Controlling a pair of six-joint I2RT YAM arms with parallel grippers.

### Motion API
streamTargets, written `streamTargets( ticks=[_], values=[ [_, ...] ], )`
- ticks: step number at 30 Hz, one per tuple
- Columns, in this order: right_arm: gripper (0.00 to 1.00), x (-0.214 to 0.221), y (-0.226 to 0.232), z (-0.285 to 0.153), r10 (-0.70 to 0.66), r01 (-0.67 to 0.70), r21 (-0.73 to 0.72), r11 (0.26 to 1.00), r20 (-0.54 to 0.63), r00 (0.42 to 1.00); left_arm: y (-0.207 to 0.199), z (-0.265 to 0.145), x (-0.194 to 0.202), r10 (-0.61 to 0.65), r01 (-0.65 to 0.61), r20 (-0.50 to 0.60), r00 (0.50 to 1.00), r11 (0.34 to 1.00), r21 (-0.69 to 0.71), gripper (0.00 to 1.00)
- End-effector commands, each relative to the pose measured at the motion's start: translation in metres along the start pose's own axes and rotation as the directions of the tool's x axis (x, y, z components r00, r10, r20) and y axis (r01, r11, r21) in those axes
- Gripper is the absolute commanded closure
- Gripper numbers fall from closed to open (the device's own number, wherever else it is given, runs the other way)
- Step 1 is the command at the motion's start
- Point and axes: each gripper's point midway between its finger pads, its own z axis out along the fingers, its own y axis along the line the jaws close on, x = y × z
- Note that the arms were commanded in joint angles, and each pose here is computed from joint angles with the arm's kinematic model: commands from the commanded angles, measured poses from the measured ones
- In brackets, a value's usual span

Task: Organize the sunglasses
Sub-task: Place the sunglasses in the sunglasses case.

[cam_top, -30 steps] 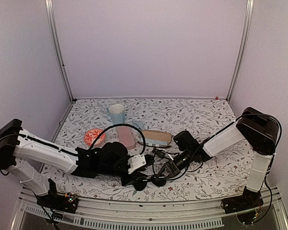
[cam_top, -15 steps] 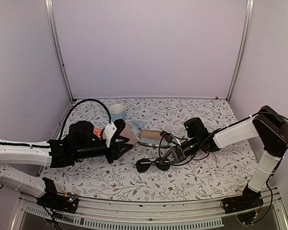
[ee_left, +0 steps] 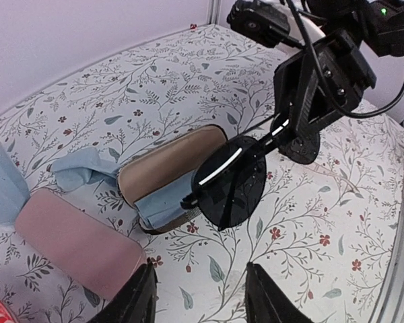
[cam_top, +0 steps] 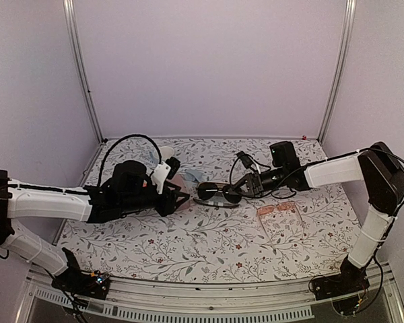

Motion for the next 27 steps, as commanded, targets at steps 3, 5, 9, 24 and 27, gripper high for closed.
streamTargets(
  ticks=[3, 5, 9, 24, 27],
  values=[
    [0.77, -0.026, -0.033, -0.003, 0.054, -0.058, 0.058, 0.997, 0.052, 0.997, 0.007, 0.013, -0.009, -0.048, 0.048, 0.017, 0.999, 0.999, -0.009, 0.53],
    [0.77, -0.03, -0.041, -0.001, 0.069, -0.072, 0.061, 0.996, 0.054, 0.996, 0.008, 0.015, -0.007, -0.054, 0.055, 0.012, 0.998, 0.998, -0.011, 0.53],
    [0.77, -0.033, -0.055, 0.006, 0.098, -0.101, 0.059, 0.993, 0.047, 0.994, 0.009, 0.017, -0.003, -0.061, 0.061, 0.005, 0.998, 0.998, -0.015, 0.53],
    [0.77, -0.016, -0.079, 0.016, 0.164, -0.164, 0.062, 0.984, 0.017, 0.986, 0.011, 0.021, 0.003, -0.056, 0.055, -0.009, 0.998, 0.998, -0.022, 0.53],
    [0.77, -0.011, -0.079, 0.019, 0.169, -0.169, 0.057, 0.984, 0.011, 0.986, 0.012, 0.023, 0.005, -0.057, 0.057, -0.015, 0.998, 0.998, -0.024, 0.53]
  ],
)
